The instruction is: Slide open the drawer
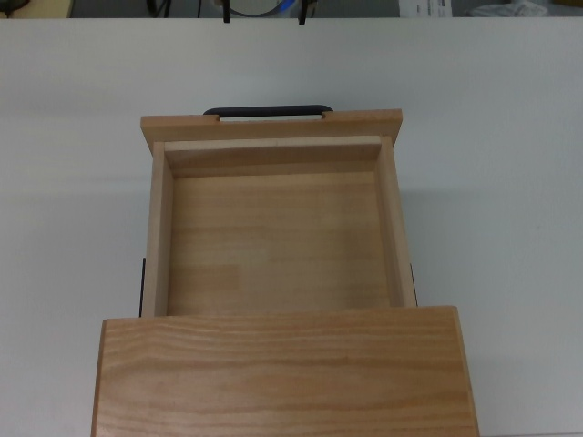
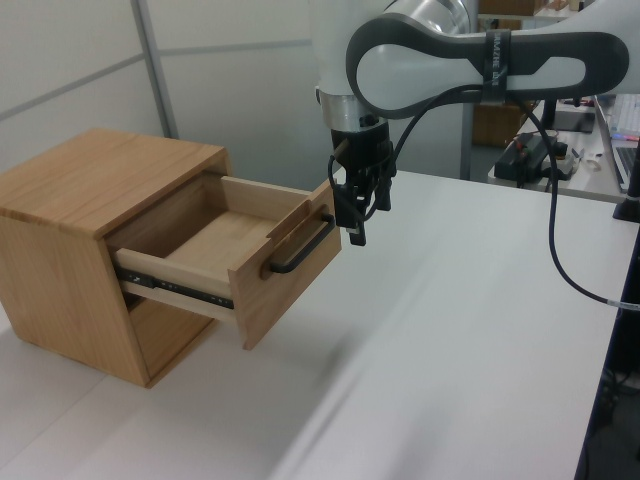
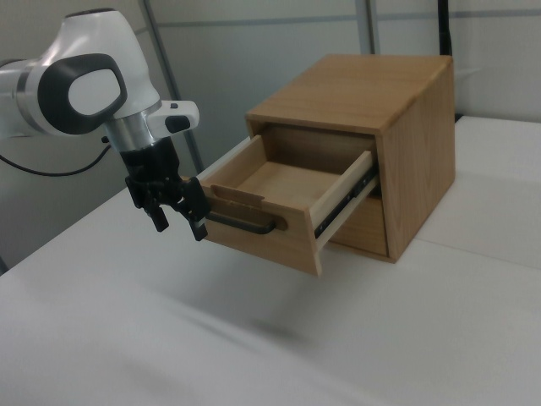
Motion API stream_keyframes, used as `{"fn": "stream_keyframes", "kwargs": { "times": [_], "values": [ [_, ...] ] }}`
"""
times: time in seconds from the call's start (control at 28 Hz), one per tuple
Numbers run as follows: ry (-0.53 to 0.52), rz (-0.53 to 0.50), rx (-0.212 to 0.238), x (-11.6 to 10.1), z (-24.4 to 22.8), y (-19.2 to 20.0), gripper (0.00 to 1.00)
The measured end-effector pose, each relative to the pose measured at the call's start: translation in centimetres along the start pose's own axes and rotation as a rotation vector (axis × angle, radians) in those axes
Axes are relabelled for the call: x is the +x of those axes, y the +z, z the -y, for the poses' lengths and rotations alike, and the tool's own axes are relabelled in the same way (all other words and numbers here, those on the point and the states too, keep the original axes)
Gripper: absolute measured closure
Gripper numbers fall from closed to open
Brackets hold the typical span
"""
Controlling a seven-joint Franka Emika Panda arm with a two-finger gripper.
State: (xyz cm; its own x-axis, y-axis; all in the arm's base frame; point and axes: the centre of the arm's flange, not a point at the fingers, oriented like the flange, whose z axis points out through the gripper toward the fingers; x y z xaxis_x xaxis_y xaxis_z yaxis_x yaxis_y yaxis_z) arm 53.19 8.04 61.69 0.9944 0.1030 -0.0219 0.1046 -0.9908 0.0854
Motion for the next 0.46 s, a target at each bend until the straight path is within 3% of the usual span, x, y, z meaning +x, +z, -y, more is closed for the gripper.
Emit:
{"fn": "stream_keyframes", "kwargs": {
  "times": [0.46],
  "values": [
    [-0.009, 0.001, 0.012, 0.0, 0.02, 0.01, 0.0]
  ]
}}
